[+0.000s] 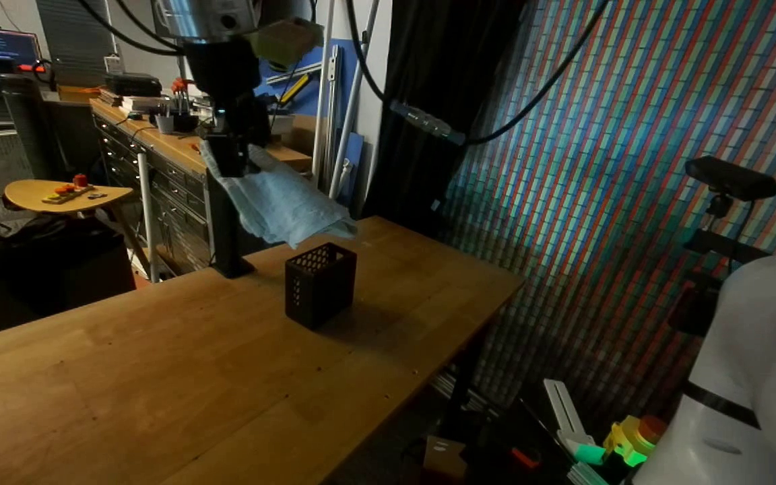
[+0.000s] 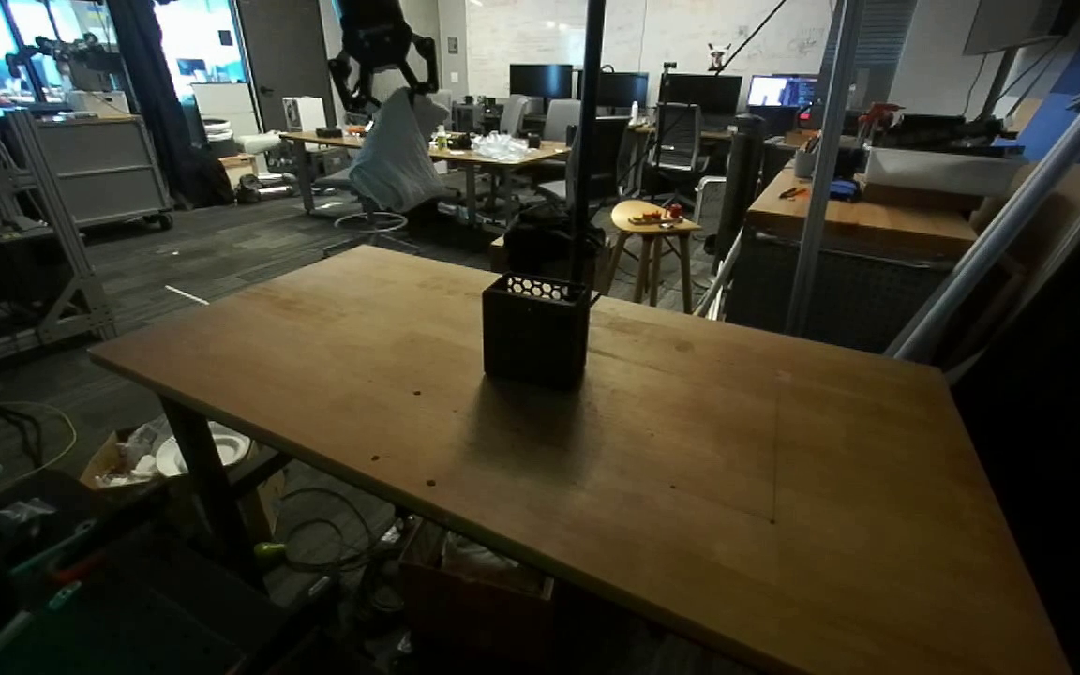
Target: Put the towel in the box
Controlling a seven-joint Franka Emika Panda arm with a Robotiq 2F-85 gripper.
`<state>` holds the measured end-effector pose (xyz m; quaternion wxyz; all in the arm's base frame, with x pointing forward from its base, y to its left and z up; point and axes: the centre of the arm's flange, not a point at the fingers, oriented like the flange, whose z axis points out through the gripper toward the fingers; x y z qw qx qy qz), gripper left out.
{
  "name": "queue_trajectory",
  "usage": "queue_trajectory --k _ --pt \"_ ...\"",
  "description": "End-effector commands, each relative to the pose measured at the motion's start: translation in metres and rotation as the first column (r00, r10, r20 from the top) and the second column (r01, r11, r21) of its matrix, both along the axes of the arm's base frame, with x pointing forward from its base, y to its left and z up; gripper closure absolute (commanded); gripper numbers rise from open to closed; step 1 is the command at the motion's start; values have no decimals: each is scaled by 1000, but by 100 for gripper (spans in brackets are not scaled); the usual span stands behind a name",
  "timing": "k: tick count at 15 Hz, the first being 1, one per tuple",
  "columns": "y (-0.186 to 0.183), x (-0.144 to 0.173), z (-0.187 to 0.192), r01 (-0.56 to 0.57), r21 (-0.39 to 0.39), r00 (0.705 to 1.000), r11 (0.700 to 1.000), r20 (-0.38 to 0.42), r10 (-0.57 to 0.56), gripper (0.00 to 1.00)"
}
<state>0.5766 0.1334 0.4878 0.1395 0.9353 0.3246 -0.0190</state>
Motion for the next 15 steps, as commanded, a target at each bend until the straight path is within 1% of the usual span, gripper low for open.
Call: queue_trajectory --k 1,4,7,12,15 --pt "-68 -20 3 -49 -17 999 999 -2 49 97" --pt "-107 -16 -3 -68 -17 998 998 -16 68 97" --pt "-133 -7 -9 -61 -11 998 998 -9 61 97" --pt "-154 3 -18 36 12 999 999 31 -37 97" --pt "-158 10 -26 95 14 995 995 32 -95 97"
